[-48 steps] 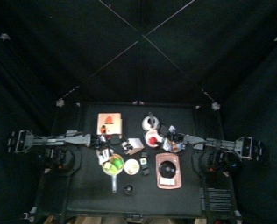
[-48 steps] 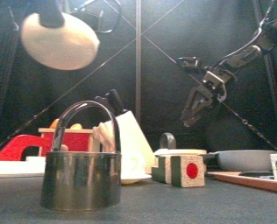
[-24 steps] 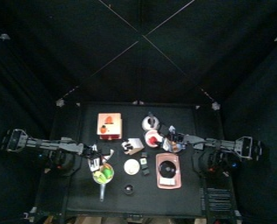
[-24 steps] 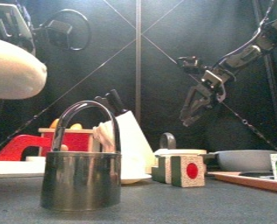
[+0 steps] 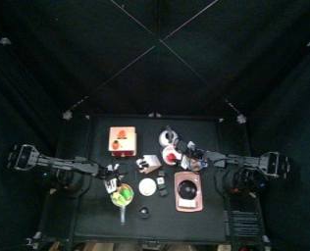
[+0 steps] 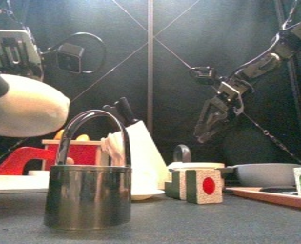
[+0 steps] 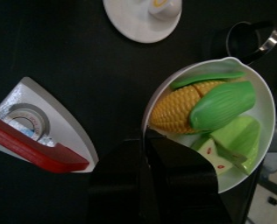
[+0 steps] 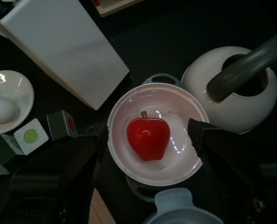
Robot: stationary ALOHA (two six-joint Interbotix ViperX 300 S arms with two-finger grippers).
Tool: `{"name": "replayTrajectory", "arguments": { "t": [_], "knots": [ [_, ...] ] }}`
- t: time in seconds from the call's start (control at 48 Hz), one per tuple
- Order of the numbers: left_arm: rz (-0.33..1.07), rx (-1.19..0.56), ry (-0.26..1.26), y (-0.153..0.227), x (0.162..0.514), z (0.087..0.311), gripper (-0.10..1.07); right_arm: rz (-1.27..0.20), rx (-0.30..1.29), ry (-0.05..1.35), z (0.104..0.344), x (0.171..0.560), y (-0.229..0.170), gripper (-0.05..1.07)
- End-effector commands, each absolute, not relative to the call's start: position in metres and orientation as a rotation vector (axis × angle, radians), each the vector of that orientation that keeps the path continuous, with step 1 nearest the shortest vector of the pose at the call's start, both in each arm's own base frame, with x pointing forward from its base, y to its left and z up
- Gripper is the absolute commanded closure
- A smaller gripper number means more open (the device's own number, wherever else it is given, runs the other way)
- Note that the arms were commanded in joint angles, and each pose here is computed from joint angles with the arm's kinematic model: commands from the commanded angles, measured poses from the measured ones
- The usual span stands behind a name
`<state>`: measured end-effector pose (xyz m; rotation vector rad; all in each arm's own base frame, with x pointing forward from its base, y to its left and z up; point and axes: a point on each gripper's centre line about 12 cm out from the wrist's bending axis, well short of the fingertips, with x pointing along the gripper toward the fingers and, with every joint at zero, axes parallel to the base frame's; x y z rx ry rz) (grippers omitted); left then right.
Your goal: Place pot to right of knife holder
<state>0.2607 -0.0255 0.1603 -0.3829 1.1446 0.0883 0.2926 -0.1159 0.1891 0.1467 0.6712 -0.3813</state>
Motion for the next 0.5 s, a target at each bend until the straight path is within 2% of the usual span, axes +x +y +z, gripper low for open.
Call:
{"name": "replayTrajectory", "arguments": {
  "t": [0.0, 0.271, 0.479],
  "knots": [
    [0.085, -0.35, 1.125, -0.025, 0.272, 0.163, 0.52, -0.377, 0.135, 0.626, 0.202, 0.298, -0.117, 0.01],
    [0.092, -0.29, 1.141, -0.021, 0.279, 0.148, 0.52, -0.374, 0.131, 0.624, 0.203, 0.299, -0.116, 0.01],
    [0.097, -0.256, 1.149, -0.018, 0.278, 0.146, 0.51, -0.372, 0.131, 0.627, 0.202, 0.3, -0.116, 0.01]
  ]
}}
